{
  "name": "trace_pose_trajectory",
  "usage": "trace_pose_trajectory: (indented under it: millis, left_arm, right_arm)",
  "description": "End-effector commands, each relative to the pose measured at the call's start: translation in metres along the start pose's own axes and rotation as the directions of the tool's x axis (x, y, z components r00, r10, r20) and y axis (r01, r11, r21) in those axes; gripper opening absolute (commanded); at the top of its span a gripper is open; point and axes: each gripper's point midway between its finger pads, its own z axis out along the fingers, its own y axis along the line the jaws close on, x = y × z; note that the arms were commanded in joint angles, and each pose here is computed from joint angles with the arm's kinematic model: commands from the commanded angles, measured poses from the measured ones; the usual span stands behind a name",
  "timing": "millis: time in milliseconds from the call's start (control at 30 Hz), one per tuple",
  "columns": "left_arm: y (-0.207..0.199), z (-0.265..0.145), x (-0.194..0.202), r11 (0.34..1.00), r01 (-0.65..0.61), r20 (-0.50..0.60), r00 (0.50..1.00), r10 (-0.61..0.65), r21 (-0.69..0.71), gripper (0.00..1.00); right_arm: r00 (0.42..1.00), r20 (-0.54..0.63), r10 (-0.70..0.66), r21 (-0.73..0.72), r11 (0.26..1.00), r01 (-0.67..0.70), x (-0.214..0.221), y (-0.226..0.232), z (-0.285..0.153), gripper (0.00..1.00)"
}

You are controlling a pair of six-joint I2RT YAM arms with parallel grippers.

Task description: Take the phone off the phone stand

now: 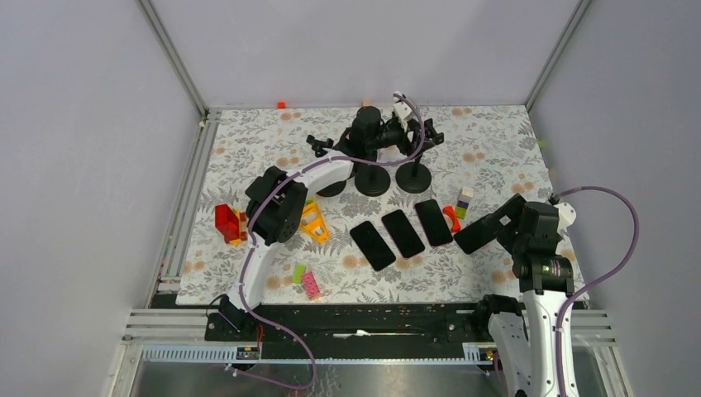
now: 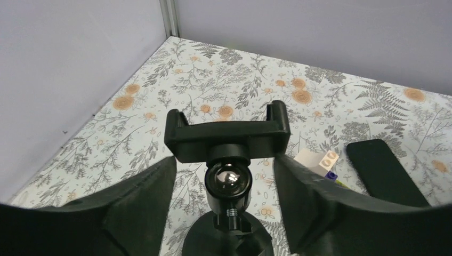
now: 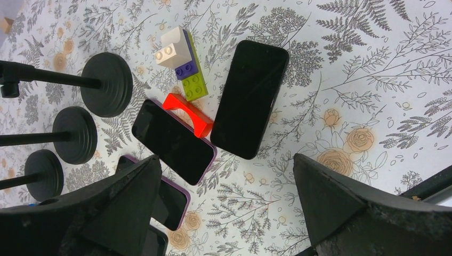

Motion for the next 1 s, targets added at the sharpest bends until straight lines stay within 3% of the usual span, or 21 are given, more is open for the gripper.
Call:
trace_pose_trajectory:
  millis: [0,100,200,400,633,733,967]
  left_arm:
    - [-0.005,-0.008,-0.05,0.997,-0.076,0.108,0.991,0.076,-0.007,0.78]
    - [-0.006,-0.016,-0.057,0.997,-0.071,0.106,0.992,0.074,-0.032,0.85]
    - [-0.01,-0.026,-0.064,0.997,-0.066,0.1,0.992,0.071,-0.046,0.98]
    - [-0.015,-0.05,-0.097,0.993,-0.066,0.091,0.993,0.075,-0.102,0.99]
    - [-0.017,-0.086,-0.126,0.953,0.147,-0.008,0.988,-0.154,-0.267,0.99]
    - [-0.018,-0.116,-0.128,0.887,0.257,-0.041,0.955,-0.294,-0.384,0.99]
    - [-0.043,-0.206,-0.102,0.781,0.415,-0.061,0.866,-0.497,-0.467,0.99]
  right_arm:
    - [1.0,-0.006,-0.015,-0.018,1.0,0.015,0.001,0.002,0.0,1.0]
    - [1.0,0.004,-0.017,-0.016,1.0,0.017,-0.002,0.003,-0.001,1.0]
    - [1.0,0.015,-0.014,-0.014,1.0,0.015,-0.005,0.003,-0.002,1.0]
    - [1.0,0.023,-0.016,-0.024,1.0,0.017,-0.014,0.01,-0.004,0.99]
    - [0.999,-0.02,-0.034,-0.074,0.997,0.033,-0.021,0.029,-0.01,0.99]
    - [0.994,-0.093,-0.056,-0.108,0.993,0.046,-0.017,0.041,-0.012,1.0]
    - [0.965,-0.243,-0.102,-0.131,0.989,0.072,-0.003,0.054,-0.008,1.0]
